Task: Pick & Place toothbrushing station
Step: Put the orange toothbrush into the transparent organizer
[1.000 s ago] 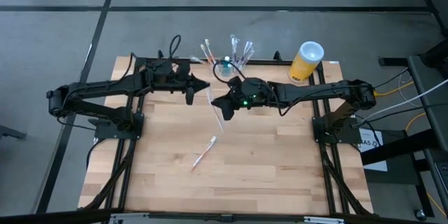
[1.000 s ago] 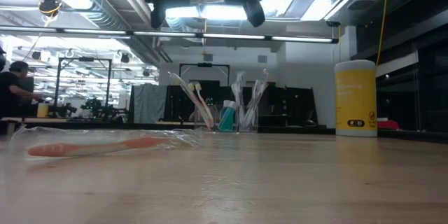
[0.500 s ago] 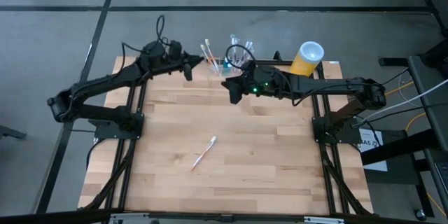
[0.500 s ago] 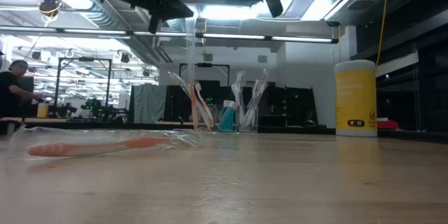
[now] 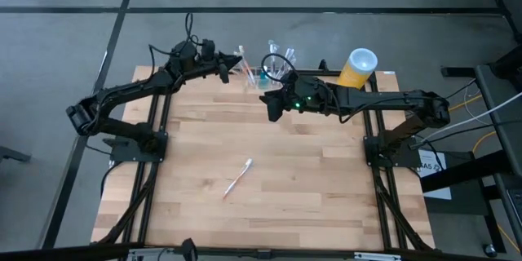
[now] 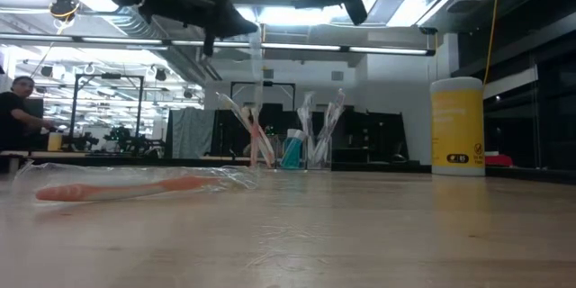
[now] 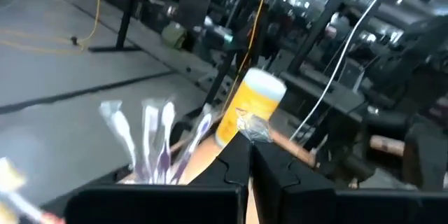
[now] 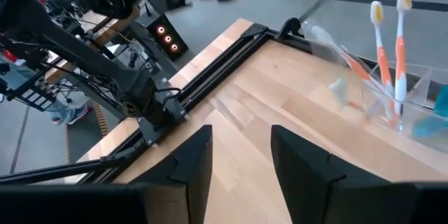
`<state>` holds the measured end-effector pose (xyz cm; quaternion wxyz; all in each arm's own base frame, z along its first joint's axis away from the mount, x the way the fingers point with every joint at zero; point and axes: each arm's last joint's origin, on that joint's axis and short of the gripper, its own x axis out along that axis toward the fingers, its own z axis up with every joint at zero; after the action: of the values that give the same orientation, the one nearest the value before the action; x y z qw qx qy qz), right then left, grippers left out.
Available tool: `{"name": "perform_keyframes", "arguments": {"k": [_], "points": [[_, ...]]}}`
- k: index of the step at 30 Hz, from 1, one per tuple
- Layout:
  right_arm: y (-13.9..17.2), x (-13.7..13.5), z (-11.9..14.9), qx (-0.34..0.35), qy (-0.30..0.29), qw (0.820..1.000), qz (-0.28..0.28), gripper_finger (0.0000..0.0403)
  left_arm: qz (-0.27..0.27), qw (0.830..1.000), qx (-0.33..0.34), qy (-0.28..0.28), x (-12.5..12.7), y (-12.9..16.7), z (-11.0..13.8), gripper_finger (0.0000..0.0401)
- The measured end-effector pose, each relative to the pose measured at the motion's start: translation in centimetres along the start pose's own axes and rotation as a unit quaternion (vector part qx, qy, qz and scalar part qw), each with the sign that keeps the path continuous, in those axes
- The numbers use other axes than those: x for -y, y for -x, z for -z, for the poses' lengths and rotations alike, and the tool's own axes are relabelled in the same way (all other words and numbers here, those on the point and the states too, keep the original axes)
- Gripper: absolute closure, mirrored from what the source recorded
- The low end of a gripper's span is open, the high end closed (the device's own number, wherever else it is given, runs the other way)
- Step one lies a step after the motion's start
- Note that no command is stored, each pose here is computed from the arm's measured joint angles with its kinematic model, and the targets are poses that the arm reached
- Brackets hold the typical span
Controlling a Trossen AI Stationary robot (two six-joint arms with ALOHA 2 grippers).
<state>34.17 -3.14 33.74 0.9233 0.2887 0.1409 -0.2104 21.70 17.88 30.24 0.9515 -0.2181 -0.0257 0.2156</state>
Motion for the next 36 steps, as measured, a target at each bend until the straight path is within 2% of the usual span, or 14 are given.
{"name": "perform_keyframes", "arguments": {"k": [10,16,24,30,36], "points": [[0.0,0.0,0.1,-0.003,0.001,1.000,0.002,0.0255,-0.021,0.997,0.072,-0.030,0.2,0.1,-4.2,0.0400],[0.0,0.0,0.1,-0.004,0.003,1.000,0.000,0.0255,-0.023,0.996,0.081,-0.033,0.0,0.3,-5.1,0.0400],[0.0,0.0,0.2,-0.011,0.006,1.000,-0.004,0.0255,-0.016,0.997,0.075,-0.029,0.0,0.3,-5.0,0.0400],[0.0,0.2,0.5,-0.026,0.008,1.000,0.007,0.0255,-0.005,0.999,0.031,-0.018,0.1,0.1,-4.2,0.0400],[0.9,0.2,0.7,-0.040,0.013,0.999,0.022,0.0255,0.074,0.995,-0.060,0.015,2.3,0.3,-2.6,0.0400]]}}
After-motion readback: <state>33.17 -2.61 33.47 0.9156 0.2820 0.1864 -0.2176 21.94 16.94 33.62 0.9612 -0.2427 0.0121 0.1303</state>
